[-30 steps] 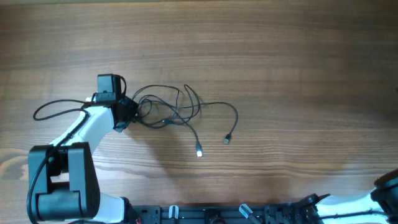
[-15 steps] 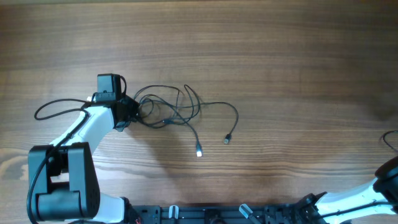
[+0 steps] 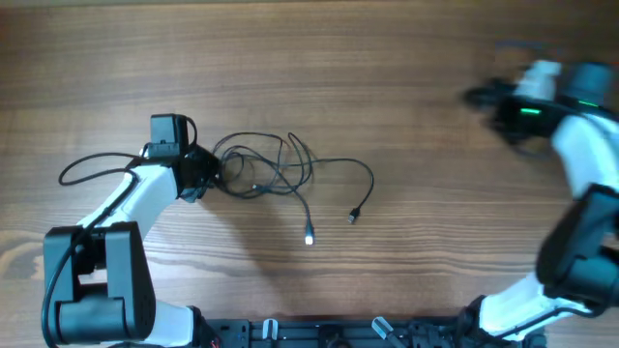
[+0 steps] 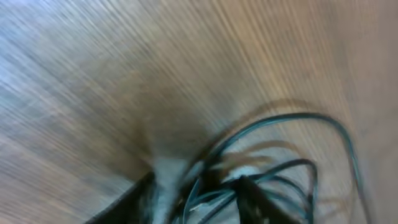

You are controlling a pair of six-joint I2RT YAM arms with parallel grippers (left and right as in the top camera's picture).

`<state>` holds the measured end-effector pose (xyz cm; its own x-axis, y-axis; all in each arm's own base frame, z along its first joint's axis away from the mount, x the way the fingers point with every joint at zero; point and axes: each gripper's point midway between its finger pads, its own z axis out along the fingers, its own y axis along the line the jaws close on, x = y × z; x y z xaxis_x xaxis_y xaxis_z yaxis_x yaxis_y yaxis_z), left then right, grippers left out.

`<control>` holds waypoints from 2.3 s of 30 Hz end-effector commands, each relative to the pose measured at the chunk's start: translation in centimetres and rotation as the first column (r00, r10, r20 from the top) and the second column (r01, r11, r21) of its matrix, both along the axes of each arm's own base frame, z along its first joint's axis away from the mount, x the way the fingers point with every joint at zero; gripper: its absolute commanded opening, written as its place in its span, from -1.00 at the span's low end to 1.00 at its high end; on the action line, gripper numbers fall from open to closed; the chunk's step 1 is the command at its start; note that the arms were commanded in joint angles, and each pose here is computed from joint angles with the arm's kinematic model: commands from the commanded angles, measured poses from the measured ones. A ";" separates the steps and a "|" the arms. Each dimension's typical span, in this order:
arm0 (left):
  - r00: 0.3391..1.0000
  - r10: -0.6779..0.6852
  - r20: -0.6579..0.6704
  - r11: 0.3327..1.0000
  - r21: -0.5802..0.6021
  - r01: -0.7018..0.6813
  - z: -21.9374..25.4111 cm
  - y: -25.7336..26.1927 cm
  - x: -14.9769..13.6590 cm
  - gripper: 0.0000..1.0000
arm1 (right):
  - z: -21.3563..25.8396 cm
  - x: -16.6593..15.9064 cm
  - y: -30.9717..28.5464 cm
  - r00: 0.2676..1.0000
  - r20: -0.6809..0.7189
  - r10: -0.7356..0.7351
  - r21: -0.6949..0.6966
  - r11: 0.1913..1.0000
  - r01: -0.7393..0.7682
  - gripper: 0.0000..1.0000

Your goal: Untangle cables

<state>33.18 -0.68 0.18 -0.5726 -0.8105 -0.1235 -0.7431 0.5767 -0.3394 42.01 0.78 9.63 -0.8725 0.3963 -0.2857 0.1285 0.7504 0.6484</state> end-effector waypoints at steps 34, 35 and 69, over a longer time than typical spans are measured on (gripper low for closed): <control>0.770 -0.627 0.119 0.776 0.184 0.603 0.0 -2.1 1.3 0.05 | -2.7 -8.6 31.9 0.709 0.178 0.683 -0.115 0.730 -0.674 -0.91; 0.773 -0.625 0.112 0.777 0.184 0.602 -0.1 -2.1 1.2 0.04 | -2.8 -8.6 31.9 0.708 0.178 0.683 -0.115 0.729 -0.675 -0.91; 0.908 -0.233 0.348 0.951 0.277 0.138 15.9 4.3 3.0 -0.90 | 6.2 -3.3 -0.7 0.992 0.125 0.004 -0.338 0.940 0.038 -0.91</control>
